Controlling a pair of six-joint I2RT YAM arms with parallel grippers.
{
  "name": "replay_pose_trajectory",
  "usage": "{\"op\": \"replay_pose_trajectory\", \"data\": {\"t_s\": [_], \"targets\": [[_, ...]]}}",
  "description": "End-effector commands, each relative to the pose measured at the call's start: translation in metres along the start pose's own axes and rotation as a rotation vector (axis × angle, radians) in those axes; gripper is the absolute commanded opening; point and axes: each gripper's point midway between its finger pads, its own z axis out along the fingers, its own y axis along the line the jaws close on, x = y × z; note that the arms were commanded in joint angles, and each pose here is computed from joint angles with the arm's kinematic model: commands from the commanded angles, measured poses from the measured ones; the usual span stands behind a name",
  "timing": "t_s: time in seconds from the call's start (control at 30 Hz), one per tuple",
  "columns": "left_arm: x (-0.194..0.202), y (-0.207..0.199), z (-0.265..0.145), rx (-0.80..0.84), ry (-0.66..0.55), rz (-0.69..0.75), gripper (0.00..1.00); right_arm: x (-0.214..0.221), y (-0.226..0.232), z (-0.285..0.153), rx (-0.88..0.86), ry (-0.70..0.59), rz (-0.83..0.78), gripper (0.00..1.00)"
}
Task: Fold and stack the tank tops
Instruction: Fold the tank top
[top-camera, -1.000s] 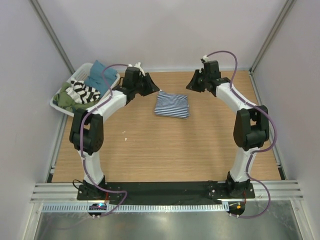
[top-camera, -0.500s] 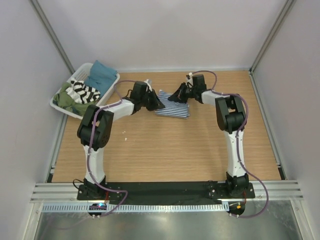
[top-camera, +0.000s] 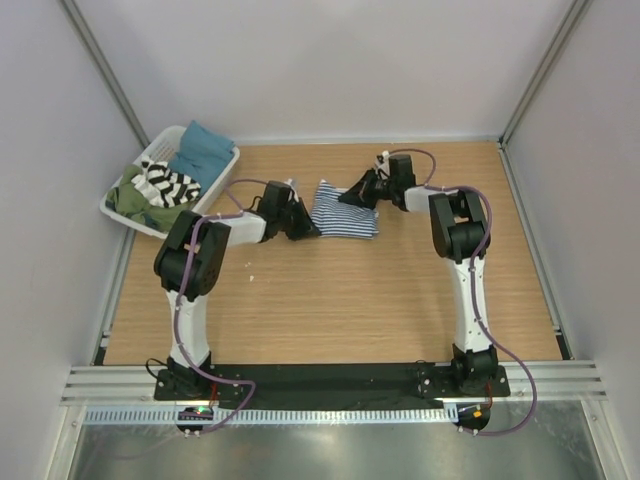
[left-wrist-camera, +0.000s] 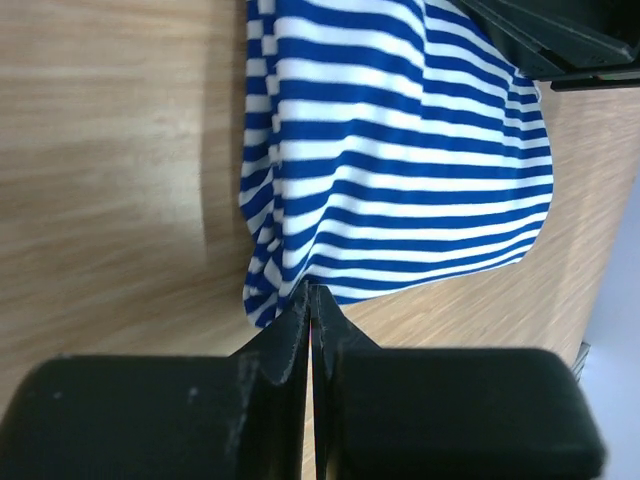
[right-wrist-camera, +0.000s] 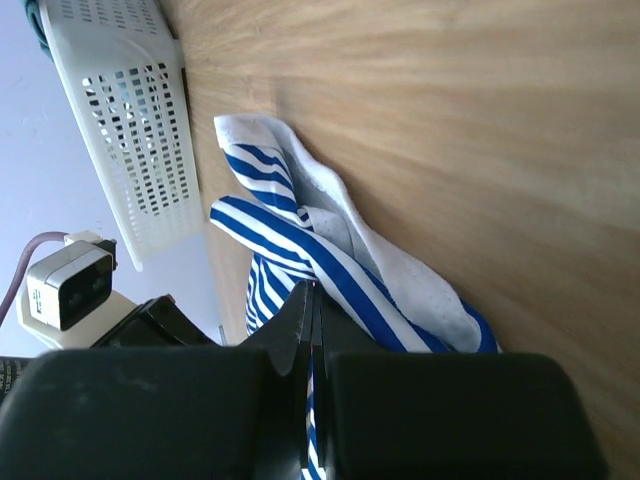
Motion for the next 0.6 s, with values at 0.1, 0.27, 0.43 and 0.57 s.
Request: {"op": "replay_pose_trajectory", "data": {"t_s": [0.1, 0.27, 0.43, 0.57], "targets": [[0.009, 0.005, -0.034, -0.039, -0.025, 0.029, 0.0, 0.026, -0.027, -0.017, 0.096, 0.018, 0.03, 0.01], [0.015, -0.011, -0.065, 0.007, -0.054, 0.047, 0.01, 0.029, -0.012, -0.023, 0.091, 0.035, -0.011, 0.01], [0.02, -0.026, -0.097, 0.038, -0.082, 0.055, 0.02, 0.062, -0.007, -0.026, 0.149, 0.136, -0.06, 0.01], [0.023, -0.036, -0.119, 0.056, -0.096, 0.069, 0.02, 0.093, -0.009, -0.033, 0.162, 0.183, -0.073, 0.01]]}}
